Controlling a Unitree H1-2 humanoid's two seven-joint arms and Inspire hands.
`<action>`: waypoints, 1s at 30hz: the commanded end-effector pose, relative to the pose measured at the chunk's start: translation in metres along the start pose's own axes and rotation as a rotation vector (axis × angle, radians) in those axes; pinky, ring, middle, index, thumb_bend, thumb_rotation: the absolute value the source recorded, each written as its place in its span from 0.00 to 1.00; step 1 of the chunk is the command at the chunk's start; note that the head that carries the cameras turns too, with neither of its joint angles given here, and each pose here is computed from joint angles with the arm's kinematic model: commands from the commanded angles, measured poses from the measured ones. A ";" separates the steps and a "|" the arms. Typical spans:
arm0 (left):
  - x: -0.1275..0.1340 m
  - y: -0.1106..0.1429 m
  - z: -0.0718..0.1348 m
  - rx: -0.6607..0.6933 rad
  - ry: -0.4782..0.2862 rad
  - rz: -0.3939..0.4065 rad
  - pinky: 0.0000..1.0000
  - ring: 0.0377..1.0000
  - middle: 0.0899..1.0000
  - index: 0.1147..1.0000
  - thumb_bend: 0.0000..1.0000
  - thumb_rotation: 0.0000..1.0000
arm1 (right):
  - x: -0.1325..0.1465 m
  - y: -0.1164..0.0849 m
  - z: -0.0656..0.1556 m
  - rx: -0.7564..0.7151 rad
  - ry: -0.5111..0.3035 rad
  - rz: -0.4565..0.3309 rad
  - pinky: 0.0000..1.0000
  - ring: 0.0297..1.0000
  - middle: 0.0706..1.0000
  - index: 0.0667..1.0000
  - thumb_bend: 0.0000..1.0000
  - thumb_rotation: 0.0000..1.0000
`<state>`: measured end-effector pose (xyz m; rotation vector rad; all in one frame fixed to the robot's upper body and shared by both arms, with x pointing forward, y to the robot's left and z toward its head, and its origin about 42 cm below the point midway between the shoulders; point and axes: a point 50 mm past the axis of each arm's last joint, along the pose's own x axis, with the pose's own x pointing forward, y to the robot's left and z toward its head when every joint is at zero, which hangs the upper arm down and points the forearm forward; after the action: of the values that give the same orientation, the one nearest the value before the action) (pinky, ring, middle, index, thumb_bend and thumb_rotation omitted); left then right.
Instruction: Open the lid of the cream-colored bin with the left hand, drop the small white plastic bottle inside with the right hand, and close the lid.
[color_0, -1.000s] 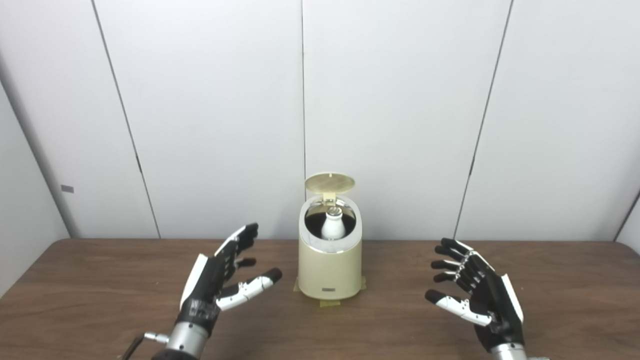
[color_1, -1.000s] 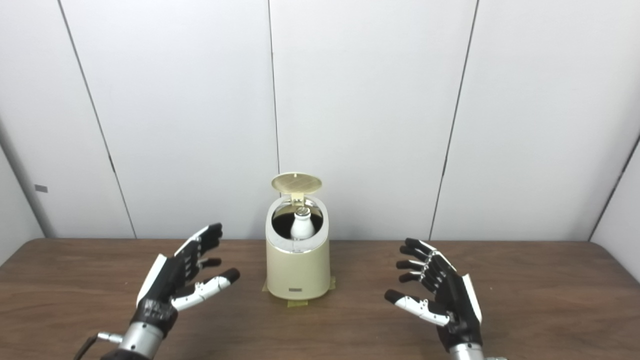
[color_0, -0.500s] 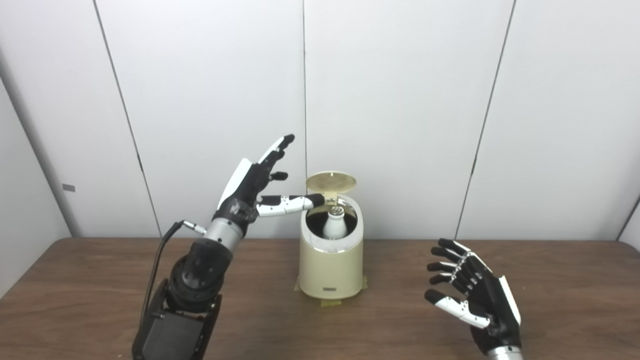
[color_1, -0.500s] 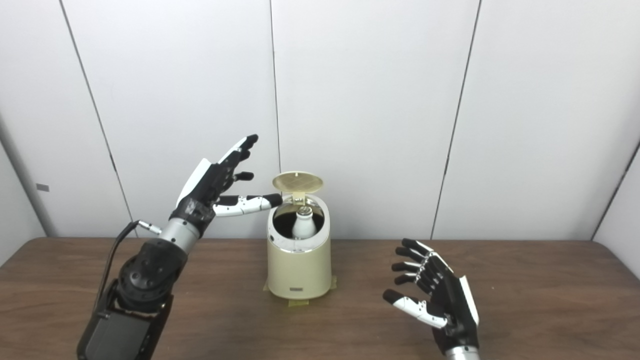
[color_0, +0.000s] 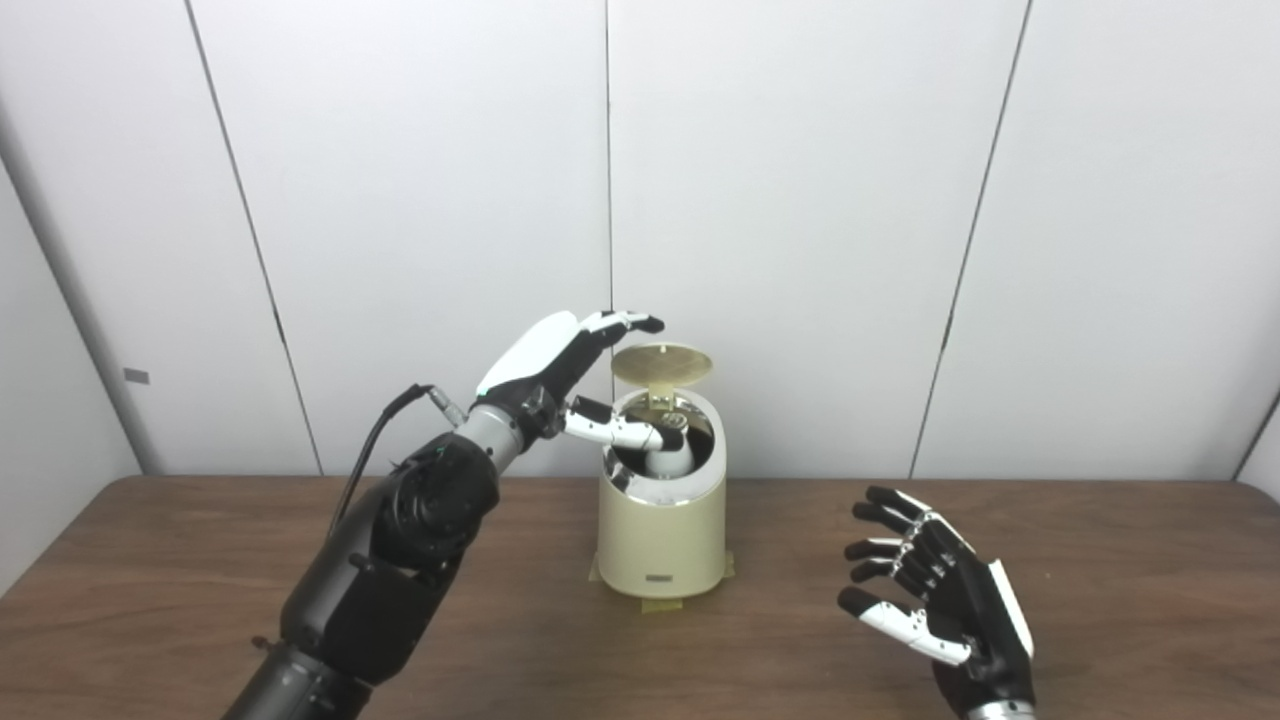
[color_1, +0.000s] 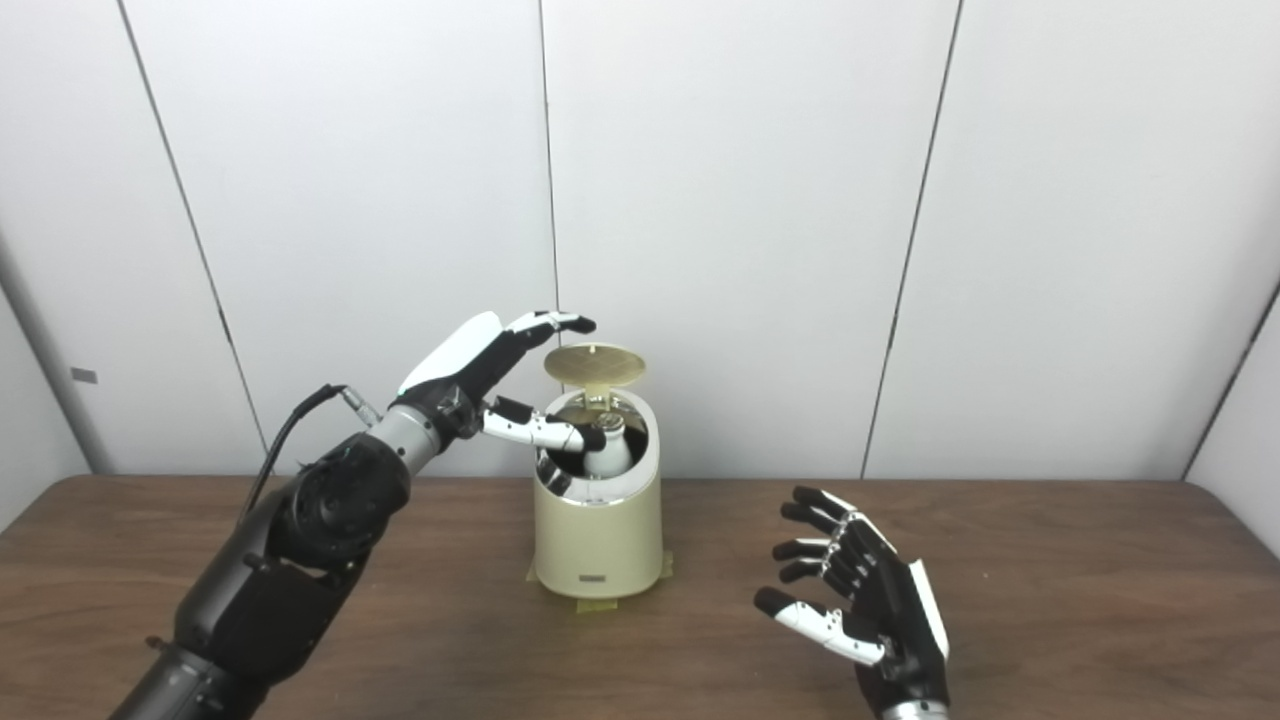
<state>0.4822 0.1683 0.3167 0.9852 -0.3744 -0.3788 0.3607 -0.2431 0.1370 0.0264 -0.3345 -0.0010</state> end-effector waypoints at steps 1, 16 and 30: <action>0.005 0.029 0.021 0.100 -0.081 0.050 1.00 1.00 0.87 0.81 1.00 0.41 | 0.013 0.003 0.014 0.007 -0.076 0.013 0.46 0.54 0.70 0.72 0.83 0.24; -0.020 0.029 0.032 0.250 -0.150 -0.016 1.00 0.99 0.81 0.75 0.99 0.41 | 0.013 0.010 0.019 -0.043 -0.062 0.003 0.42 0.53 0.69 0.71 0.77 0.23; -0.029 0.025 0.037 0.297 -0.166 -0.043 1.00 0.99 0.80 0.76 1.00 0.40 | 0.014 0.015 0.023 -0.040 -0.065 0.004 0.41 0.52 0.68 0.71 0.75 0.22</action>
<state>0.4444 0.1686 0.3241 1.2227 -0.4861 -0.4920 0.3605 -0.2326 0.1427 -0.0150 -0.3255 -0.0090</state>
